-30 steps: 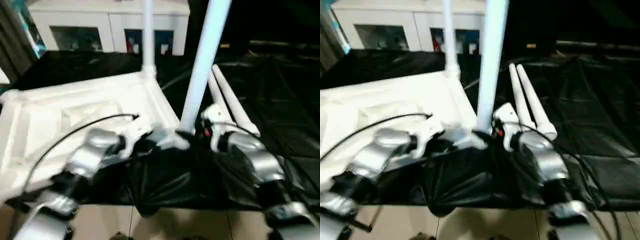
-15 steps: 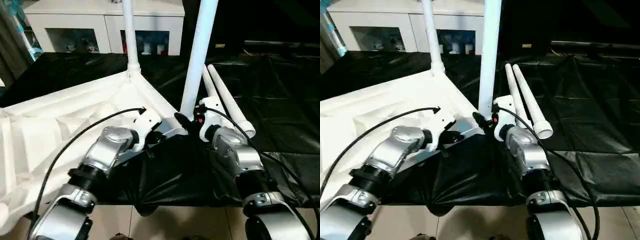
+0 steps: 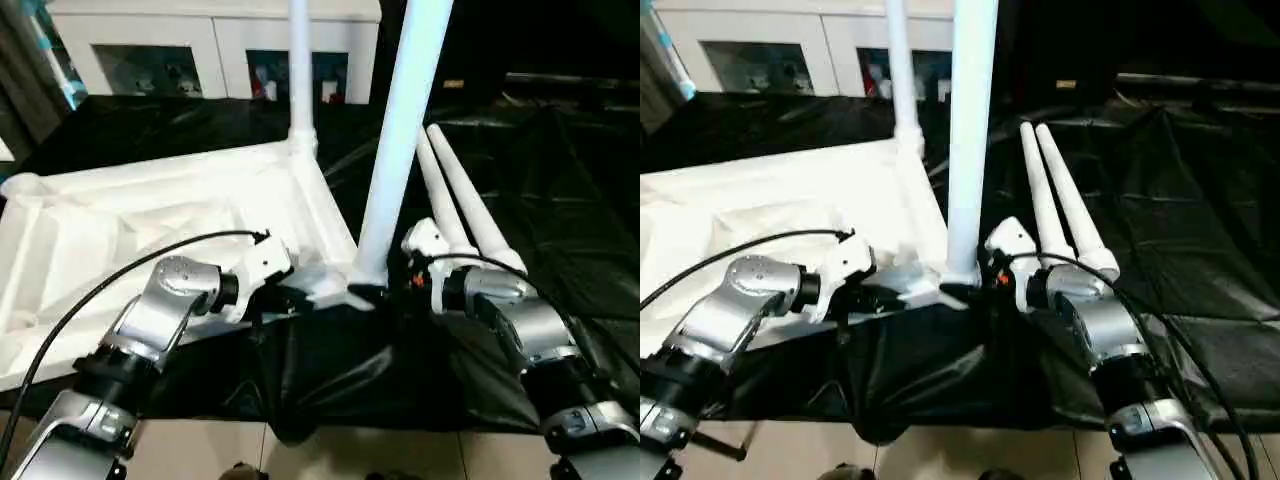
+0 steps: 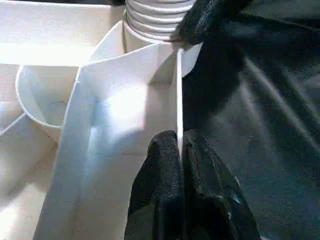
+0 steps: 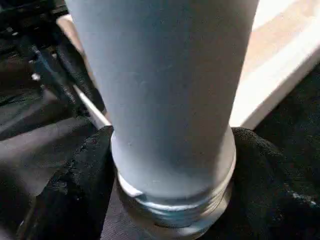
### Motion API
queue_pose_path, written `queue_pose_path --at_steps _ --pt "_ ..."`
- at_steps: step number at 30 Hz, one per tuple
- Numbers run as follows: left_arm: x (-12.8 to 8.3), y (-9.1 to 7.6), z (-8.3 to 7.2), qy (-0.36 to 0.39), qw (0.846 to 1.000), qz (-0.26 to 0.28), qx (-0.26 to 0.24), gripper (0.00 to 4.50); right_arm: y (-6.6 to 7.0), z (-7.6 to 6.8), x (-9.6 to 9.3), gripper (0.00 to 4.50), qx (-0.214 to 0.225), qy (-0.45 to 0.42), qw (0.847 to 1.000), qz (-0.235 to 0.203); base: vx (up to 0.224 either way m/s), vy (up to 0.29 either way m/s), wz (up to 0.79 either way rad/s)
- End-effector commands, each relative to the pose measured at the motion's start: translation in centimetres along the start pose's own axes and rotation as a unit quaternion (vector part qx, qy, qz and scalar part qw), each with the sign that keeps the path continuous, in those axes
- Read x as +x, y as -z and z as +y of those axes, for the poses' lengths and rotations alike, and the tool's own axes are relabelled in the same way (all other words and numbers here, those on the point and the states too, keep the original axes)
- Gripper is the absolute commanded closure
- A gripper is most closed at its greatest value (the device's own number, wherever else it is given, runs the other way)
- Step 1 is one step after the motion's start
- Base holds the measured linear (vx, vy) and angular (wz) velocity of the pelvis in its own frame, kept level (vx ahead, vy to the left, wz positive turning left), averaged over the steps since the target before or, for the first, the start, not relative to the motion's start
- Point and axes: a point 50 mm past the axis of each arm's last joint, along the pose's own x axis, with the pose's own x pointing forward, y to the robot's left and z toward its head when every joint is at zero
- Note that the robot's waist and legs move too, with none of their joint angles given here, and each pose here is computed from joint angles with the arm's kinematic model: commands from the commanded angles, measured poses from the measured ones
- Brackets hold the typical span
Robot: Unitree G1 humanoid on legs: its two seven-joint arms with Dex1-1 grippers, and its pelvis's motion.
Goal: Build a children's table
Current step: Rotate leg to tighten
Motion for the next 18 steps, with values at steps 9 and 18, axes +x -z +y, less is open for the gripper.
queue_pose_path --at_steps 9,18 --pt "0.0 -0.3 -0.6 0.037 0.999 -0.014 0.012 4.5 -0.6 0.8 -0.1 1.57 -0.008 -0.042 0.999 -0.023 0.0 0.0 0.0" --pt "1.2 -0.6 0.5 -0.035 0.999 -0.019 -0.006 4.5 0.5 -0.3 0.7 1.75 0.031 0.063 0.997 -0.023 0.0 0.0 0.0"
